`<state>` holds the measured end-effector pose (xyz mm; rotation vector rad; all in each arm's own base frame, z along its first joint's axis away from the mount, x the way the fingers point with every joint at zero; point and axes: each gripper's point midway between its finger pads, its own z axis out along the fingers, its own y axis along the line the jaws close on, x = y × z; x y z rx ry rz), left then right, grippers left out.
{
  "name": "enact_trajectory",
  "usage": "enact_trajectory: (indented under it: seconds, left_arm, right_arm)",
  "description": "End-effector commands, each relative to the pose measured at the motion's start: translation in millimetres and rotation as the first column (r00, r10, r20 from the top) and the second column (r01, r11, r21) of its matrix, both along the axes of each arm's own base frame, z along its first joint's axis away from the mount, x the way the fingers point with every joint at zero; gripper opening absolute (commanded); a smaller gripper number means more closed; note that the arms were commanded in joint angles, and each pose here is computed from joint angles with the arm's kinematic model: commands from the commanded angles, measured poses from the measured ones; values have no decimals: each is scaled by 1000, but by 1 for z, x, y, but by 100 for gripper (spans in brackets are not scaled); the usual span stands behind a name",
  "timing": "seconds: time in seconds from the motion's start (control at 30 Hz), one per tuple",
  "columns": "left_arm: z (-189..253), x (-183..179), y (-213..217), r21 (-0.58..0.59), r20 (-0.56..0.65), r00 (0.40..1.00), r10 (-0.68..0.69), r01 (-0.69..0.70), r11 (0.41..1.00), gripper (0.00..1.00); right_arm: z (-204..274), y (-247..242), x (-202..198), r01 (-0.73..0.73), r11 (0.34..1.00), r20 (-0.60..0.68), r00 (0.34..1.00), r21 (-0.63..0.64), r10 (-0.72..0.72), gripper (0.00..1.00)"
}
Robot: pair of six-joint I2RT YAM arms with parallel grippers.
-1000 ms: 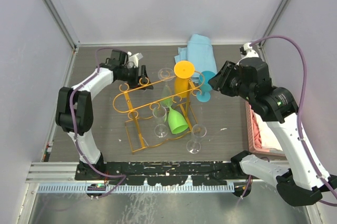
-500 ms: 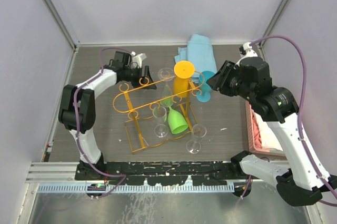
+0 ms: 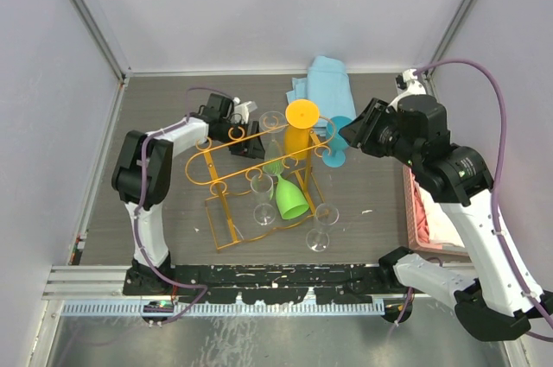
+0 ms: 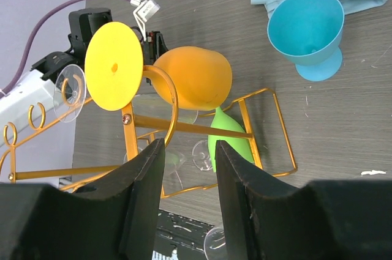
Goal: Place the wine glass upside down on the wine glass rack
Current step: Pick up the wine glass at the center of the board.
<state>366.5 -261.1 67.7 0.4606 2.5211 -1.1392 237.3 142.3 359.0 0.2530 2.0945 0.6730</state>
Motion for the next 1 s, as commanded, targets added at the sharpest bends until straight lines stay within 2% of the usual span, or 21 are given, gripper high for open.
enact_trajectory:
  seconds: [0.0, 0.63, 0.97]
  left_arm:
    - [13, 18, -12, -2, 99, 995, -32, 32, 999, 60]
    - [21, 35, -22, -25, 159, 987, -7, 11, 1000, 59]
    - [36, 43, -32, -165, 168, 985, 26, 2, 986, 59]
  right_arm:
    - [18, 0, 5, 1, 1000, 70, 998, 27, -3, 44]
    - [10, 8, 9, -15, 999, 30, 999, 47, 13, 45]
    - [2, 20, 16, -41, 998, -38, 998, 52, 43, 45]
